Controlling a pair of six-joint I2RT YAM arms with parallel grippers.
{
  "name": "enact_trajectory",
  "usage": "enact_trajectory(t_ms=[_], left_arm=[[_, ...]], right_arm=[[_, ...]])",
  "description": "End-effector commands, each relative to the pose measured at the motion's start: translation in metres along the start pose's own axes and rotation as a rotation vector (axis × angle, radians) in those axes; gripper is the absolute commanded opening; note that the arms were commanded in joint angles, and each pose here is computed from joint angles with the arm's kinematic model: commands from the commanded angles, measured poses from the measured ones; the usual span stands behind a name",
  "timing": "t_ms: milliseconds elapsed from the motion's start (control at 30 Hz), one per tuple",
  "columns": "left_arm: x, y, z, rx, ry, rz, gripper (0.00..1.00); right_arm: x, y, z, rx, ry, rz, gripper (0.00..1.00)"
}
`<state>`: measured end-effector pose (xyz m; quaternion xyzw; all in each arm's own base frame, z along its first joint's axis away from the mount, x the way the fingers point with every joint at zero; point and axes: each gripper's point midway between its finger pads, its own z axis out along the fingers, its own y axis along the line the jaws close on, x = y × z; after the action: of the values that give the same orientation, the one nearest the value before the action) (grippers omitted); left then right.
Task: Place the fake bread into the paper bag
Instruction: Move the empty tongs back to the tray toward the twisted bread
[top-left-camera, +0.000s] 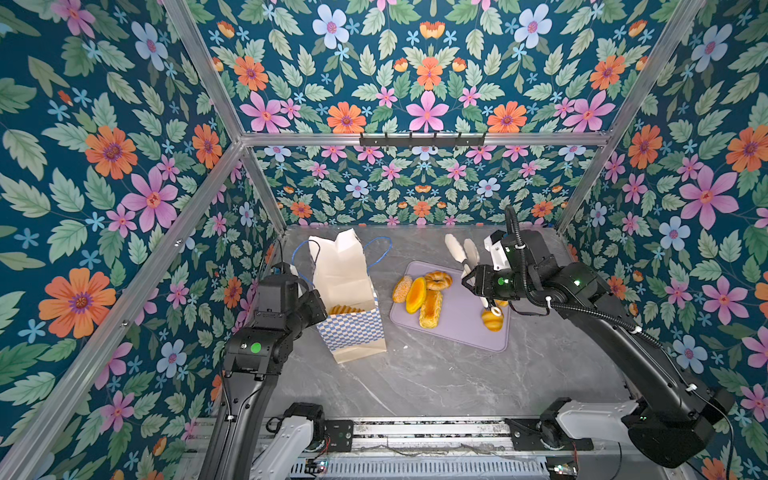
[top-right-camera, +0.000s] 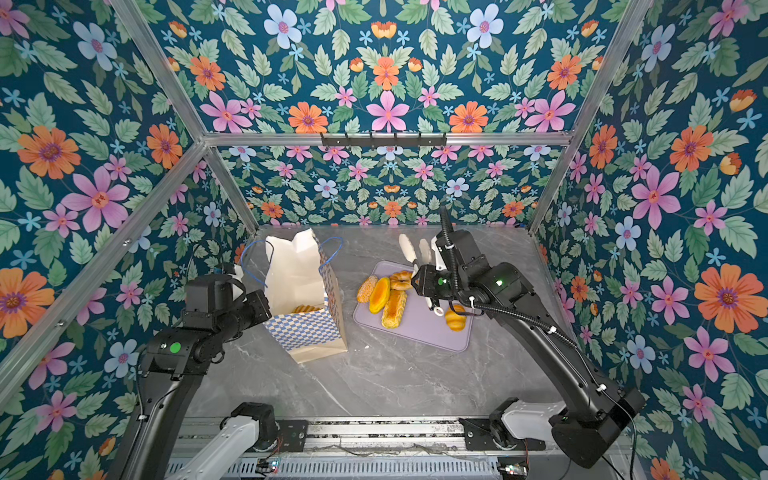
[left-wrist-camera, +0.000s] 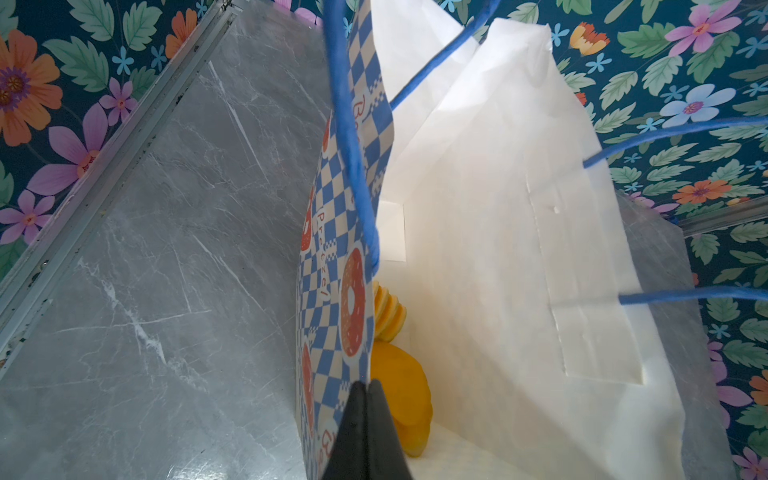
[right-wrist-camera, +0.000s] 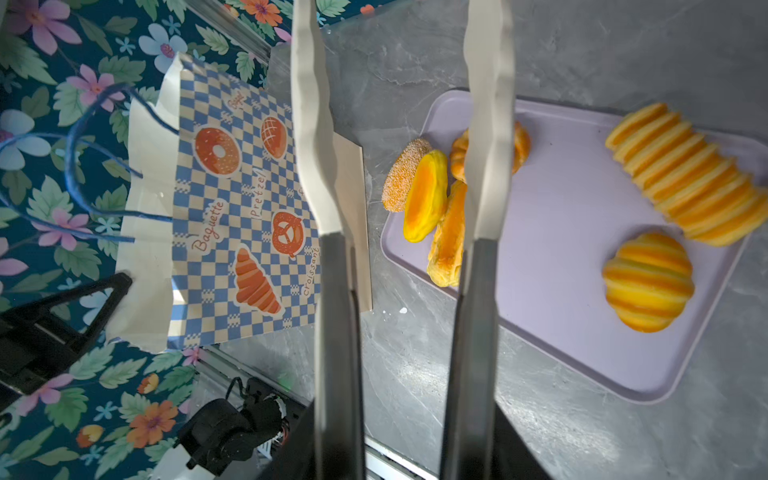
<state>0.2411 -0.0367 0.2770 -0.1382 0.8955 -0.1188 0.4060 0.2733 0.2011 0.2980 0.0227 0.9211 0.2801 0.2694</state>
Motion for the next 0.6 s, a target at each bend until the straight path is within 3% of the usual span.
enact_trajectory(t_ms=[0,567], left_arm=[[-0.001,-0.002,-0.002,0.007,-0.002,0.0,0.03],[0.001,0.0,0.0,0.002,0.003,-0.001,0.03]], right_arm=[[-0.003,0.002,0.009,-0.116,0.005,0.09,0.45],[0.02,-0.06,0.083,-0.133,0.139,0.309,0.46]])
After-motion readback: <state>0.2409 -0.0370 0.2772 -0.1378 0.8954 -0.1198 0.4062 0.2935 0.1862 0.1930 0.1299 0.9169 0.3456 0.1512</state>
